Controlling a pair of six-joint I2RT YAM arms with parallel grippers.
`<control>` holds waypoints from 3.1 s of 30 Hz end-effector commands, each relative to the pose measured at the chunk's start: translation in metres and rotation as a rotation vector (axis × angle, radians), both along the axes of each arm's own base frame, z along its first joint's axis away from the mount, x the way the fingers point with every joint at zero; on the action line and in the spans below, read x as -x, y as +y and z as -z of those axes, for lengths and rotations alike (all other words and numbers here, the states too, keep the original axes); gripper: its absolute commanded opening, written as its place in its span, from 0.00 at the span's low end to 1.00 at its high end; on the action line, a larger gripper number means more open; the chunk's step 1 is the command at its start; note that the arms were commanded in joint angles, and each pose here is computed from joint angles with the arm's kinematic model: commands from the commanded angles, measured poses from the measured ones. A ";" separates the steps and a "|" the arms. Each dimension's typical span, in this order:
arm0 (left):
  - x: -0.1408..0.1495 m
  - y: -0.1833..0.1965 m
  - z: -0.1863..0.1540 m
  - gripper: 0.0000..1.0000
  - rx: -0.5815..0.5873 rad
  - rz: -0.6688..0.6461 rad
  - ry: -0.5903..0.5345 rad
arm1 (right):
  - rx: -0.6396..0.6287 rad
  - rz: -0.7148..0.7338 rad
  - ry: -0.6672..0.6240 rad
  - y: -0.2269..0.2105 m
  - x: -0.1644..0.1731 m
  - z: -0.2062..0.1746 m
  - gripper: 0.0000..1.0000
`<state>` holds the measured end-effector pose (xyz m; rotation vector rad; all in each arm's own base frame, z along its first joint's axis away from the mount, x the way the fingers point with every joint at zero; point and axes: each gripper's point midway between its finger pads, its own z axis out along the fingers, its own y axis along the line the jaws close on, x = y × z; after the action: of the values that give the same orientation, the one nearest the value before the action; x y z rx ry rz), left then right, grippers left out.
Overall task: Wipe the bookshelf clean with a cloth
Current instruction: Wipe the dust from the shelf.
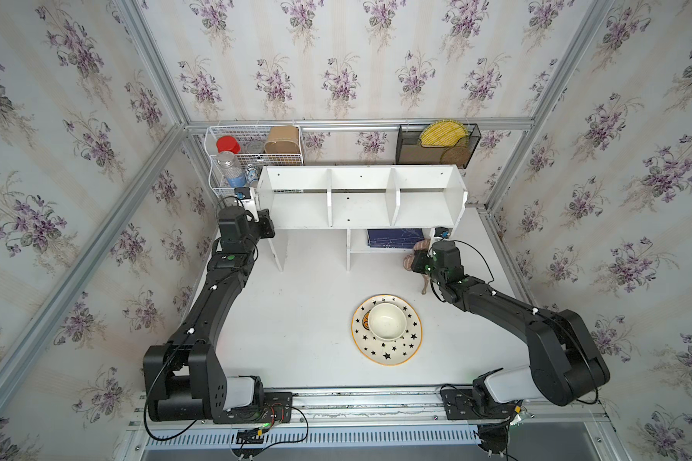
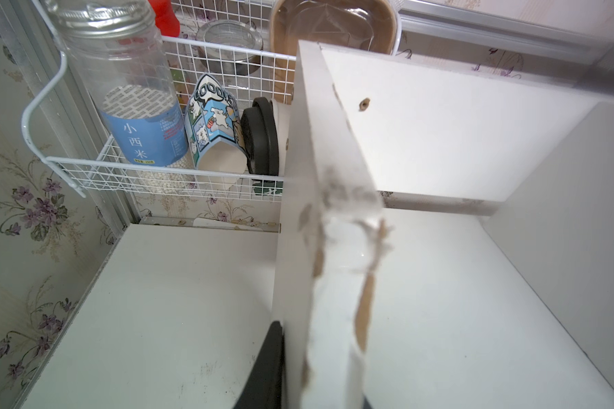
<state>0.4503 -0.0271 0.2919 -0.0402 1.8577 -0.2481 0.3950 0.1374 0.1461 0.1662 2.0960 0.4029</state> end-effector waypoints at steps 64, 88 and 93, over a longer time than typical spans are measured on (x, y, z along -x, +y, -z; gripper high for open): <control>0.016 -0.041 0.021 0.00 0.113 0.134 0.162 | 0.028 -0.421 -0.237 0.224 0.032 -0.092 0.00; 0.018 -0.038 0.022 0.00 0.080 0.126 0.159 | 0.113 -0.416 -0.293 0.224 0.023 -0.109 0.00; 0.018 -0.036 0.021 0.00 0.071 0.120 0.158 | 0.104 -0.471 -0.150 0.236 0.031 -0.033 0.00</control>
<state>0.4478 -0.0401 0.2913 -0.0016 1.9031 -0.2203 0.3693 0.3685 0.2056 -0.4144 1.9412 0.5301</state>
